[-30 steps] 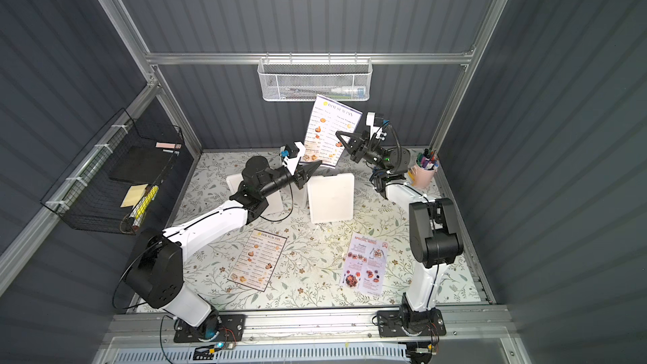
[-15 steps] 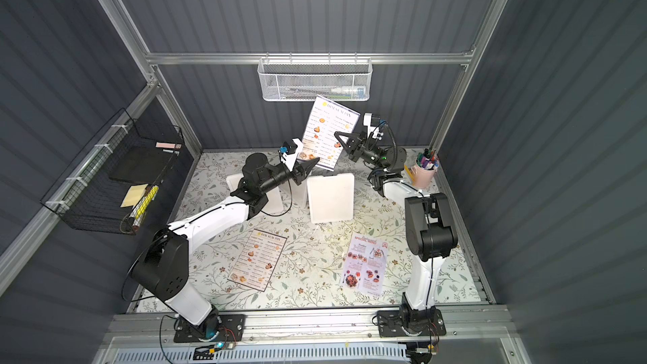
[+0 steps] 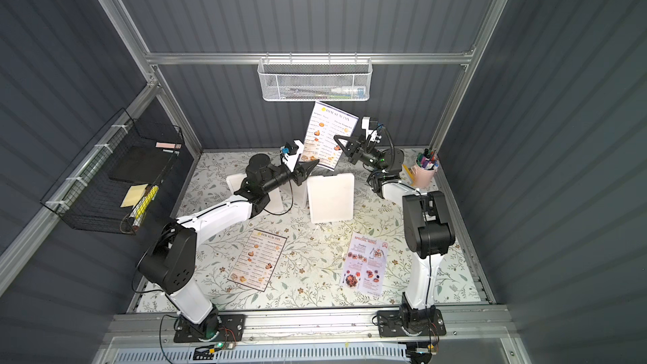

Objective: Insert the menus into the narrow rack
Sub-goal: Insert the menu into the narrow rack.

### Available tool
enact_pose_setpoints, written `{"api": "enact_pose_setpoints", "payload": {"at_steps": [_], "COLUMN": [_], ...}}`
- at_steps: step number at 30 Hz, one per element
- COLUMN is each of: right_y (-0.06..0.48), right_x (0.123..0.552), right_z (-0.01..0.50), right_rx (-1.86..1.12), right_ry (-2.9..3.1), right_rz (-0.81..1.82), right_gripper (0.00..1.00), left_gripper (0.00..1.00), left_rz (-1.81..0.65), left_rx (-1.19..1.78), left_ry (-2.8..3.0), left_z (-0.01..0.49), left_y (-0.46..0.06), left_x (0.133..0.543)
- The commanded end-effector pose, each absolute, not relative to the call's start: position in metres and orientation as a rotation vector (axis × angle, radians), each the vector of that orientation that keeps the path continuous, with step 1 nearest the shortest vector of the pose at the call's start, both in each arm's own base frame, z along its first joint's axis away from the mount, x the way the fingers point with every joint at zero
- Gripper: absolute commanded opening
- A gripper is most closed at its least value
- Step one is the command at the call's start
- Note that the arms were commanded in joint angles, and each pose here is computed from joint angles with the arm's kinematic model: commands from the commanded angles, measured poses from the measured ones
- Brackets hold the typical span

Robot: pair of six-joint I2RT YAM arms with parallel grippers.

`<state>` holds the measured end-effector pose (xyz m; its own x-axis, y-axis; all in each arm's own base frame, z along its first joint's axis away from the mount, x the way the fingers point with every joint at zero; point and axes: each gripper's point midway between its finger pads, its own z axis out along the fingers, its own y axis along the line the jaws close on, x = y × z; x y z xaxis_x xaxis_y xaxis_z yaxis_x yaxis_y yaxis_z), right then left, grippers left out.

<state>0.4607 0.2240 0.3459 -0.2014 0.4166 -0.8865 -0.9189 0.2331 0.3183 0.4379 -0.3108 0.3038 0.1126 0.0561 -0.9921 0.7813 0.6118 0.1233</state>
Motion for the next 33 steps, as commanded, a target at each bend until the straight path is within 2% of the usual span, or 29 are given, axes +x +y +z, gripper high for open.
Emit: {"api": "enact_pose_setpoints", "payload": {"at_steps": [1, 5, 9, 17, 20, 25, 33], "right_y": [0.225, 0.225, 0.224, 0.223, 0.223, 0.222, 0.221], "right_x": [0.461, 0.459, 0.454, 0.448, 0.446, 0.442, 0.441], "right_z": [0.343, 0.343, 0.345, 0.343, 0.345, 0.348, 0.344], "right_rx": [-0.562, -0.558, -0.559, -0.549, -0.549, -0.55, -0.54], "right_ry": [1.209, 1.215, 1.214, 1.224, 1.222, 1.219, 1.229], "right_rz": [1.326, 1.334, 1.334, 1.334, 1.336, 1.336, 1.337], "right_gripper": [0.0, 0.0, 0.0, 0.0, 0.0, 0.0, 0.0], "left_gripper": [0.46, 0.45, 0.38, 0.37, 0.29, 0.21, 0.2], "left_rz": [-0.629, -0.638, -0.641, -0.648, -0.65, -0.65, -0.653], "left_rx": [0.765, 0.77, 0.772, 0.773, 0.774, 0.772, 0.772], "left_ry": [1.343, 1.342, 1.338, 1.332, 1.326, 1.325, 1.324], "left_z": [0.314, 0.313, 0.314, 0.315, 0.317, 0.317, 0.317], "left_y": [-0.31, -0.311, -0.31, -0.307, -0.306, -0.305, -0.305], "left_x": [0.443, 0.442, 0.44, 0.434, 0.432, 0.431, 0.429]}}
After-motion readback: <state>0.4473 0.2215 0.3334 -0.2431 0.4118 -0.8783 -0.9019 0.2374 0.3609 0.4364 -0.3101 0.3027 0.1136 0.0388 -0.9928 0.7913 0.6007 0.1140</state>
